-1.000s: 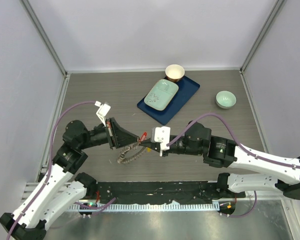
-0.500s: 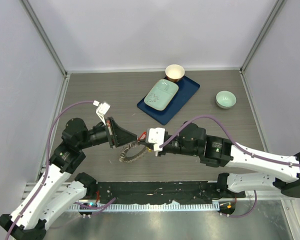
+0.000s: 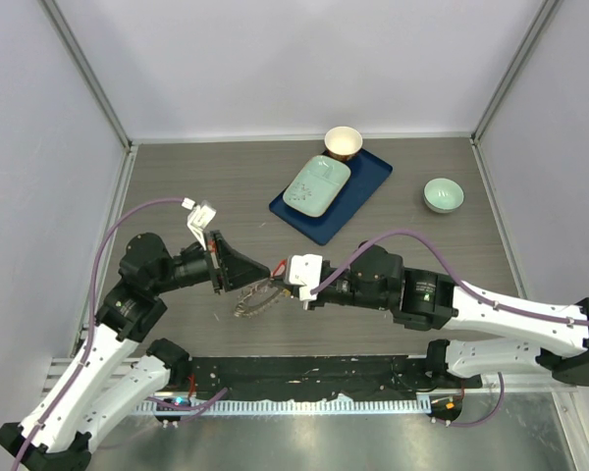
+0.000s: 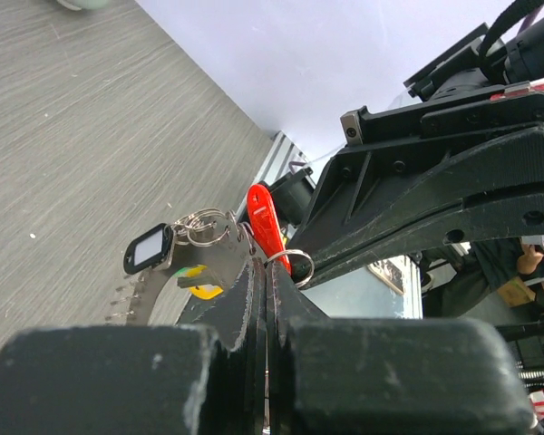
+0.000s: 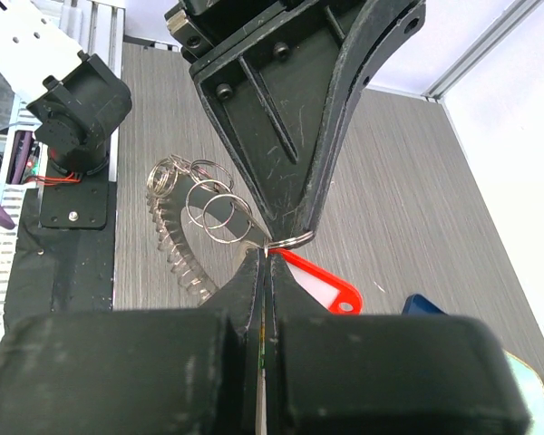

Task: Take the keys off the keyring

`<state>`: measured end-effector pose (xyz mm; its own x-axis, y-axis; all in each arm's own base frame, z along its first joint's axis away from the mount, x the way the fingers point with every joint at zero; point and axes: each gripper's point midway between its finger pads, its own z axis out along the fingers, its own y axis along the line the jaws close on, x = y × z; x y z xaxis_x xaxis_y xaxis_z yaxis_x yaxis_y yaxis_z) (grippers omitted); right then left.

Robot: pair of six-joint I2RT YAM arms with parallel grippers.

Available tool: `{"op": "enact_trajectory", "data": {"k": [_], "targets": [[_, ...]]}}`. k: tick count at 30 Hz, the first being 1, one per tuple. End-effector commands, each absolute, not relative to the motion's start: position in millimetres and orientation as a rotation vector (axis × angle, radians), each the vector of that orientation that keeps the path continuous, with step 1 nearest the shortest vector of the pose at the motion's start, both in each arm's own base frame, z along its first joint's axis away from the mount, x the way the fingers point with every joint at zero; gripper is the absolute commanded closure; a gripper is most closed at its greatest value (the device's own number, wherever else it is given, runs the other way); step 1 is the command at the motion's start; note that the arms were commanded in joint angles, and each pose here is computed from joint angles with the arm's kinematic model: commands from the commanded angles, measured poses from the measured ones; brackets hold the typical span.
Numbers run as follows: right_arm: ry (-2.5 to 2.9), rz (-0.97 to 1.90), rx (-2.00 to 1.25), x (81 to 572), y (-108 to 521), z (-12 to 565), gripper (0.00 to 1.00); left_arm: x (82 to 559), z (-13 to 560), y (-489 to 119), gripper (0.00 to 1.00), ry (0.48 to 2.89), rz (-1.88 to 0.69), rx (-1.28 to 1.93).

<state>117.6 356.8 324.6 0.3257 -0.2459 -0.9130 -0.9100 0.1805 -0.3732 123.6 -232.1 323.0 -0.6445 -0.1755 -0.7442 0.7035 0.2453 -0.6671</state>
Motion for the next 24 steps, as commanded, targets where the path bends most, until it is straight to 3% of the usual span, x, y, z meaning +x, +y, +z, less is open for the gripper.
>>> {"op": "enact_trajectory", "data": {"k": [1, 24], "targets": [[1.183, 0.641, -1.263, 127, 352, 344, 0.99, 95, 360, -234, 1.00, 1.547, -1.582, 0.687], [1.105, 0.685, -1.283, 115, 345, 364, 0.99, 95, 338, -244, 1.00, 1.529, -1.650, 0.780]]}}
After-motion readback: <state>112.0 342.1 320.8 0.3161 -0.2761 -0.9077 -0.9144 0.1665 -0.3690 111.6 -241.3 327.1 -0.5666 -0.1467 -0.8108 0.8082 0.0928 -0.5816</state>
